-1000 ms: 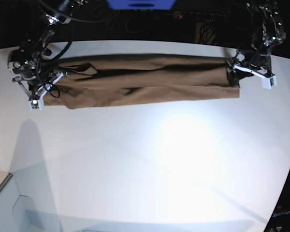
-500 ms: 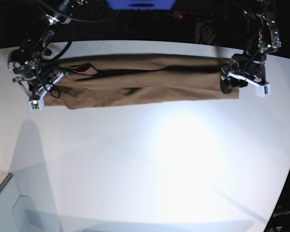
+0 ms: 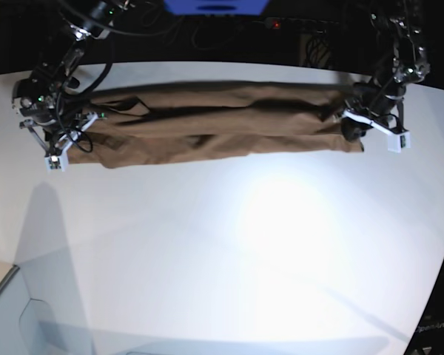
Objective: Layout the t-shirt on the table in an organized manner, then fold the t-shirt properly
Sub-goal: 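Carry the shirt end with the left gripper toward the right gripper, then press the folded end down with the left gripper near the right gripper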
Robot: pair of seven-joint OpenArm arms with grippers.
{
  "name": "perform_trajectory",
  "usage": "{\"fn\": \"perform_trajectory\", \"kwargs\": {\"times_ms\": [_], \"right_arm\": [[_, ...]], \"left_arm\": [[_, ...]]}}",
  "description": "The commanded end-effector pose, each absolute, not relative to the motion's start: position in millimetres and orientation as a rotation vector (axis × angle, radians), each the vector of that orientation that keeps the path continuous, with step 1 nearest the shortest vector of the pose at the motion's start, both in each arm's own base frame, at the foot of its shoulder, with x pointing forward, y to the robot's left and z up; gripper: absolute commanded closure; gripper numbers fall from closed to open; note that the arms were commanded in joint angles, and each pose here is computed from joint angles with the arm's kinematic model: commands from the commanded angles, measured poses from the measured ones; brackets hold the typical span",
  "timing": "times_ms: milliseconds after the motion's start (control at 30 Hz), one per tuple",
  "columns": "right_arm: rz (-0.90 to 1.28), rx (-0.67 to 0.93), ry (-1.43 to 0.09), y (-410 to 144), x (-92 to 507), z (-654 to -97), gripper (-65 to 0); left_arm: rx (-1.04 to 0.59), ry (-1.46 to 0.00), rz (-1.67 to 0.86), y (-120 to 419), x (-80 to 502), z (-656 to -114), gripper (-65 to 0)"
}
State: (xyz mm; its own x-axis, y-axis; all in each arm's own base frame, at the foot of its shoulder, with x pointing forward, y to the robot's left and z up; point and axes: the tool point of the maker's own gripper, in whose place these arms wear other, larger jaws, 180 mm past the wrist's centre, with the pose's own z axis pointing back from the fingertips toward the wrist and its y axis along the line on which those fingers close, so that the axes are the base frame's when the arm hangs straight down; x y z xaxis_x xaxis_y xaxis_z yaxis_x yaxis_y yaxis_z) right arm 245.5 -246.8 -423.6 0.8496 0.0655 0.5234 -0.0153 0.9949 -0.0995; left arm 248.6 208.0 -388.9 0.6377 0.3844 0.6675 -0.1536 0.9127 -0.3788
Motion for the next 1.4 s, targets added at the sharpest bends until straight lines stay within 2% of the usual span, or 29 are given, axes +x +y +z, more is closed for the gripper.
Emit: {"fn": "perform_trajectory", "kwargs": {"times_ms": [0, 167, 333, 467, 600, 767, 1100, 1367], "right_arm": [[0.041, -0.094, -0.562, -247, 249, -420, 0.0], [0.041, -0.095, -0.563, -247, 249, -420, 0.0], [0.041, -0.094, -0.564, -247, 250, -420, 0.0], [0.041, -0.094, -0.564, -247, 250, -420, 0.0], [0.040, -0.095, -0.573, -247, 253, -418, 0.0], [0.040, -0.095, -0.573, -247, 254, -417, 0.0], [0.040, -0.095, -0.568, -247, 252, -418, 0.0], [0.040, -0.095, -0.567, -247, 252, -419, 0.0]], "left_arm": [[-0.328, -0.939, 0.268, 202, 265, -354, -0.2], [-0.452, -1.062, 0.147, 139, 273, -297, -0.2], [-0.635, -0.996, -0.046, 45, 268, -297, -0.2], [-0.637, -0.958, -0.214, -12, 261, -311, -0.2], [-0.563, -0.952, -0.321, -48, 261, -325, -0.2], [-0.490, -0.948, -0.405, -78, 258, -338, -0.2], [-0.507, -0.931, -0.490, -118, 263, -342, -0.4], [-0.513, -0.941, -0.513, -124, 265, -338, -0.5]]}}
